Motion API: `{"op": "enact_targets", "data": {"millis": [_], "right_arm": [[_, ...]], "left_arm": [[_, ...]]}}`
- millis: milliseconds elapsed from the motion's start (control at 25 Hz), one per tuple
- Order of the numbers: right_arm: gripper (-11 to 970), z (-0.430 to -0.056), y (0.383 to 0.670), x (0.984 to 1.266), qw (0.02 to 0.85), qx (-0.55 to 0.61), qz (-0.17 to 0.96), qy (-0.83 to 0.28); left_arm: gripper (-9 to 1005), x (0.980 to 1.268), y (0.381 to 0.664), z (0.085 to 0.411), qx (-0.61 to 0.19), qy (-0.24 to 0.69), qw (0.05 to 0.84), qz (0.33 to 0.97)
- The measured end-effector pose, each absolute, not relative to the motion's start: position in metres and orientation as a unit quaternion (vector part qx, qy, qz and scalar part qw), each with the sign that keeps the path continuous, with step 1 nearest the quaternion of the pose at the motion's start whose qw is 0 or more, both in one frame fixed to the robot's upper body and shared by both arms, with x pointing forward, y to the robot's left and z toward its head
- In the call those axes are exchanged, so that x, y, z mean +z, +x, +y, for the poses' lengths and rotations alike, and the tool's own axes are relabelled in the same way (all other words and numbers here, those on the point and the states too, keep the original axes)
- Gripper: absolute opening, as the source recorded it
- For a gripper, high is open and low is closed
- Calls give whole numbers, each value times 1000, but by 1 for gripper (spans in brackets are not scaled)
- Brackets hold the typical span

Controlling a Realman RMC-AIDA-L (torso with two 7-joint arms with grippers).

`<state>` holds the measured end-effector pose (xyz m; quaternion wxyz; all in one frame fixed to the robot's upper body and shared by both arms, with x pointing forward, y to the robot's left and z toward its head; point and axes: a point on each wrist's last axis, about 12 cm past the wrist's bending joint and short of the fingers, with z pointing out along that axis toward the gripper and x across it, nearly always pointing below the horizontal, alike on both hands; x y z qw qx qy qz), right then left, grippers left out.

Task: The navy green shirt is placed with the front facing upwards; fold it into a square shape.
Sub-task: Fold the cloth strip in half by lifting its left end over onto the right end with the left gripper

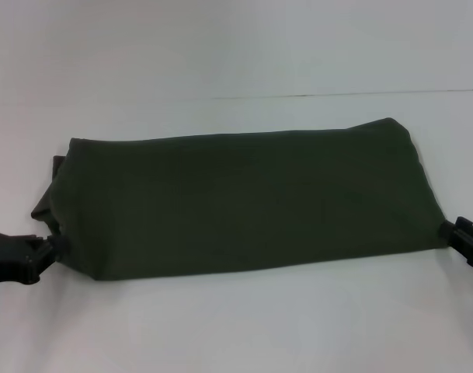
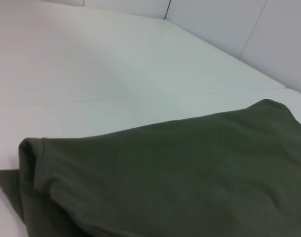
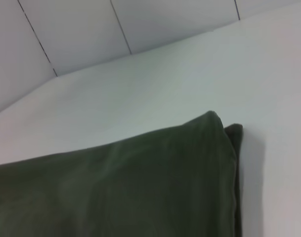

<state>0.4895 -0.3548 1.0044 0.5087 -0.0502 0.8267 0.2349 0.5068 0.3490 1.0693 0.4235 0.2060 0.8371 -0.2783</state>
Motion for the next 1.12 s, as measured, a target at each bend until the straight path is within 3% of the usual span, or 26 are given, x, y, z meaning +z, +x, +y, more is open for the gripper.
{"op": "enact_targets", "data": {"millis": [480,680,1120], "right_arm": [[335,-345,495,1001,493,239,834,-72],[96,-344,497,1002,492,238,834,-75],[16,-347,496,1002,492,236,835,-69]], "left_arm": [[6,1072,512,346,-279,213,426,834],[6,1072,514,346,-276,211,427,835],[6,1072,516,345,-274,211,428,835]]}}
